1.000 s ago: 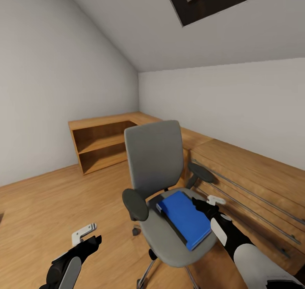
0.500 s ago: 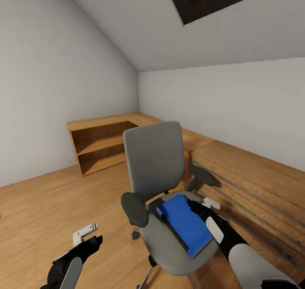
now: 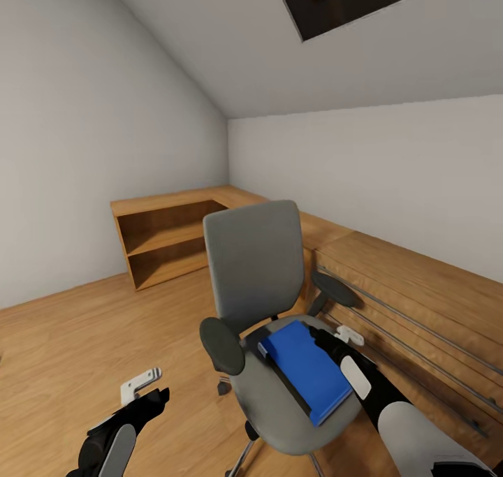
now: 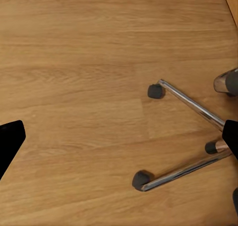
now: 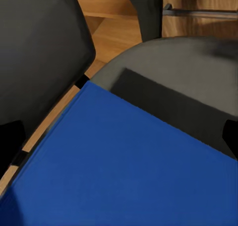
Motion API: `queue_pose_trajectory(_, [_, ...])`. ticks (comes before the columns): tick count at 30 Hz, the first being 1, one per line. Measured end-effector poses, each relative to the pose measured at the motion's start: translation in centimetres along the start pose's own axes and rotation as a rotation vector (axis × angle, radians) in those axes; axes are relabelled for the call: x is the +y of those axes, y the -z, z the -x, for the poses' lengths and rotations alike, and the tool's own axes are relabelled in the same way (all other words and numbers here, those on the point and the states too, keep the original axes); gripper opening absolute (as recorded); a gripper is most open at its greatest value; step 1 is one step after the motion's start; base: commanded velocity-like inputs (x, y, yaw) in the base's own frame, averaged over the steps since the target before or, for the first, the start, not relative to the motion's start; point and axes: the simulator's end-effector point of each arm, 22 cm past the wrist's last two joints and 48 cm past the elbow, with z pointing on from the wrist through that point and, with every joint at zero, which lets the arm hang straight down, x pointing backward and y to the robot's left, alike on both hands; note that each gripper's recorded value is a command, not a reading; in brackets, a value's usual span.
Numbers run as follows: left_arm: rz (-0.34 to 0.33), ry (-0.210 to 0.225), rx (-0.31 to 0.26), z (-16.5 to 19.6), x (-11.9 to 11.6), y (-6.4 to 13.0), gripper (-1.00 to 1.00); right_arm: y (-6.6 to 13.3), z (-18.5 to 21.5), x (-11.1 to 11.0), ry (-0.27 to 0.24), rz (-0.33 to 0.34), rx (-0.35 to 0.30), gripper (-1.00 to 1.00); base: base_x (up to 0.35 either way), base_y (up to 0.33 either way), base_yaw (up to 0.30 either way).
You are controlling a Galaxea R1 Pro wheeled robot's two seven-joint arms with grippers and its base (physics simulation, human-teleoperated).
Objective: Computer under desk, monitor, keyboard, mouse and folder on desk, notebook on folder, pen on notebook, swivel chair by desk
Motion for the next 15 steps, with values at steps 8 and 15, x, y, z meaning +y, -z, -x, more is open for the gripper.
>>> queue_pose_trajectory(8, [0.001, 0.000, -0.001, 0.04, 0.06, 0.03, 1.00, 0.03, 0.40, 0.07, 0.004, 0.001, -0.019, 1.00, 0.157, 0.000, 0.000])
queue_pose_trajectory(15, [0.001, 0.000, 0.000, 0.05, 0.10, 0.00, 1.00, 0.01, 0.31, -0.08, 0.002, -0.002, -0.018, 1.00, 0.095, 0.000, 0.000])
